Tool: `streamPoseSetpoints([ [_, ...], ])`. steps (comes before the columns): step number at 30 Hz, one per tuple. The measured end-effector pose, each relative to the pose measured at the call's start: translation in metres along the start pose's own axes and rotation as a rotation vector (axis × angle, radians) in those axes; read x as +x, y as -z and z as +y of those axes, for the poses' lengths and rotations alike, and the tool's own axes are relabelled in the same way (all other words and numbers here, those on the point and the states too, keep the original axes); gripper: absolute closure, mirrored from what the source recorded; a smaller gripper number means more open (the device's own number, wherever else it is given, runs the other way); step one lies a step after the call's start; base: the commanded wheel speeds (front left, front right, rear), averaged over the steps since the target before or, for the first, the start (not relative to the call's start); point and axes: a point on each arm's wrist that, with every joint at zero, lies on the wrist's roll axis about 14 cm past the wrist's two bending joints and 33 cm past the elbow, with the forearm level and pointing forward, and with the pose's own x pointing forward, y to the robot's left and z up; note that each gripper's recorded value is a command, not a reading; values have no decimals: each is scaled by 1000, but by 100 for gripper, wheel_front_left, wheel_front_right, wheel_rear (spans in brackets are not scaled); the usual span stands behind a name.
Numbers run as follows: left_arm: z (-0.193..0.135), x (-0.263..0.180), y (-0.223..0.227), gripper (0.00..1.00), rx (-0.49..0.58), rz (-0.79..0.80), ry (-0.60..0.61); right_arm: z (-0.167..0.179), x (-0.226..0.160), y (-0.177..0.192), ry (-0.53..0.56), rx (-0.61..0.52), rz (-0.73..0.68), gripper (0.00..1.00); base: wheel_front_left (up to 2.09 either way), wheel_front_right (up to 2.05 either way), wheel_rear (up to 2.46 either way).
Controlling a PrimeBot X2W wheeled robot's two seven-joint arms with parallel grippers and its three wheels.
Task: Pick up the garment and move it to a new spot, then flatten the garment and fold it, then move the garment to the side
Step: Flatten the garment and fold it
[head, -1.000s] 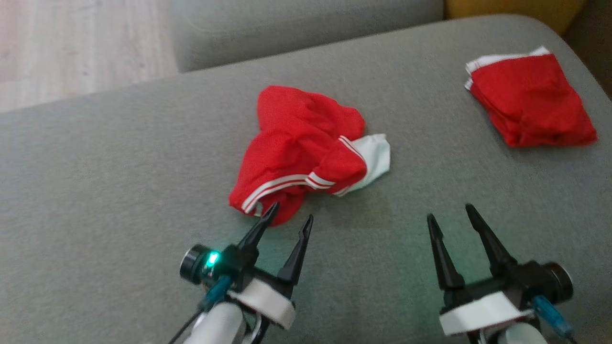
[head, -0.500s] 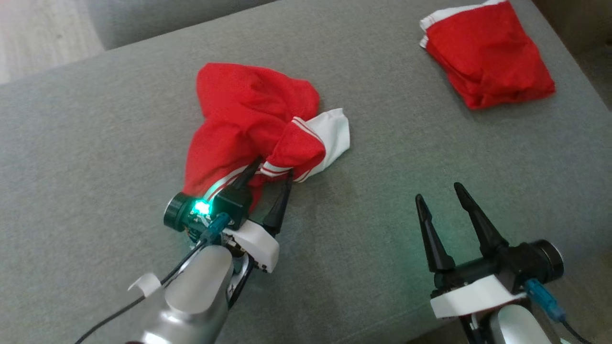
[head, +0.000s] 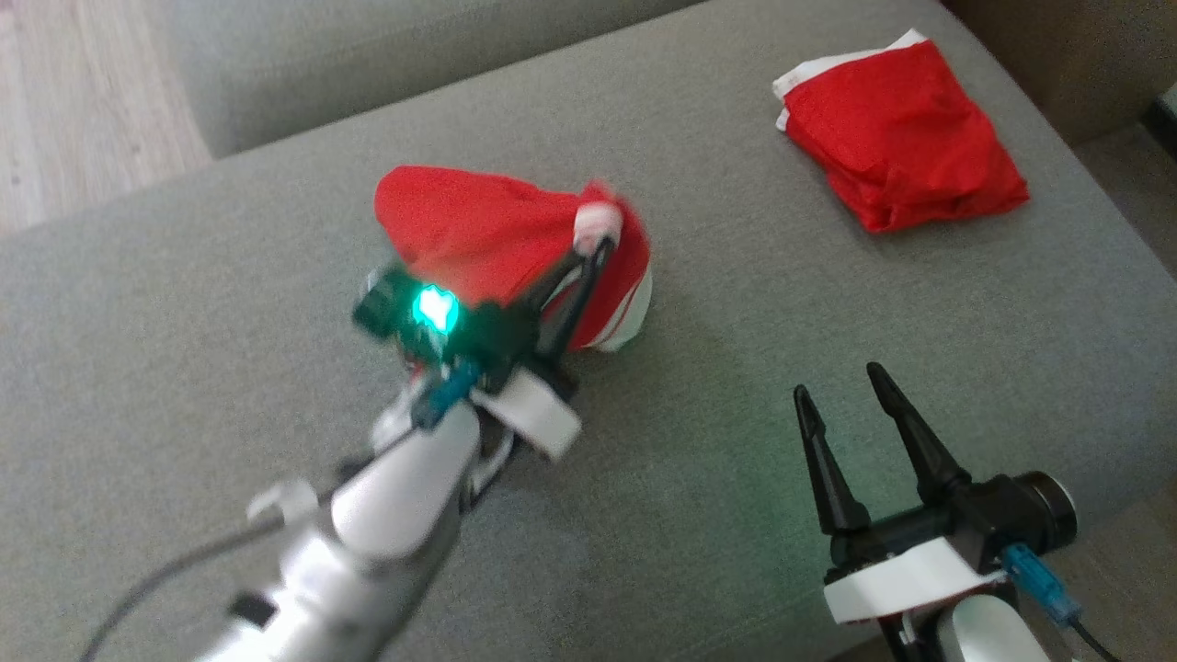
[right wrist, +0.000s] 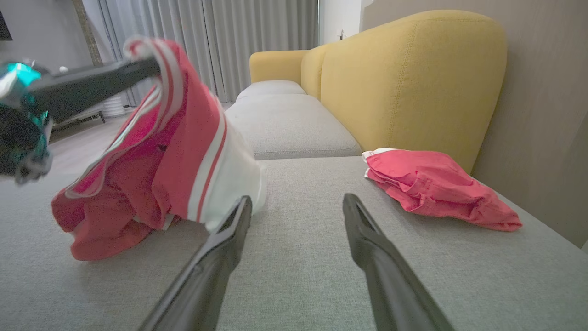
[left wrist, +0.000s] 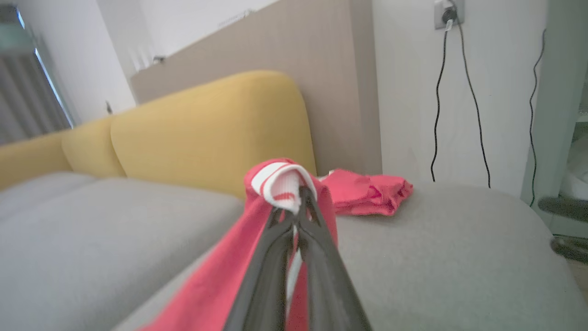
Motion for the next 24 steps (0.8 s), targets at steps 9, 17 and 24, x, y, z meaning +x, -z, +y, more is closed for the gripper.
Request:
streamPoseSetpoints([
  [9, 48, 43, -204, 100, 377, -366, 18, 0, -13, -5, 6, 10, -24, 0, 0, 0, 0],
  [17, 131, -5, -216, 100, 326, -340, -185, 10, -5, -6, -34, 14, -29, 0, 0, 0, 0],
  [24, 151, -103, -14, 100, -15, 77, -355, 27, 10, 0, -100, 3, -12, 0, 0, 0, 0],
])
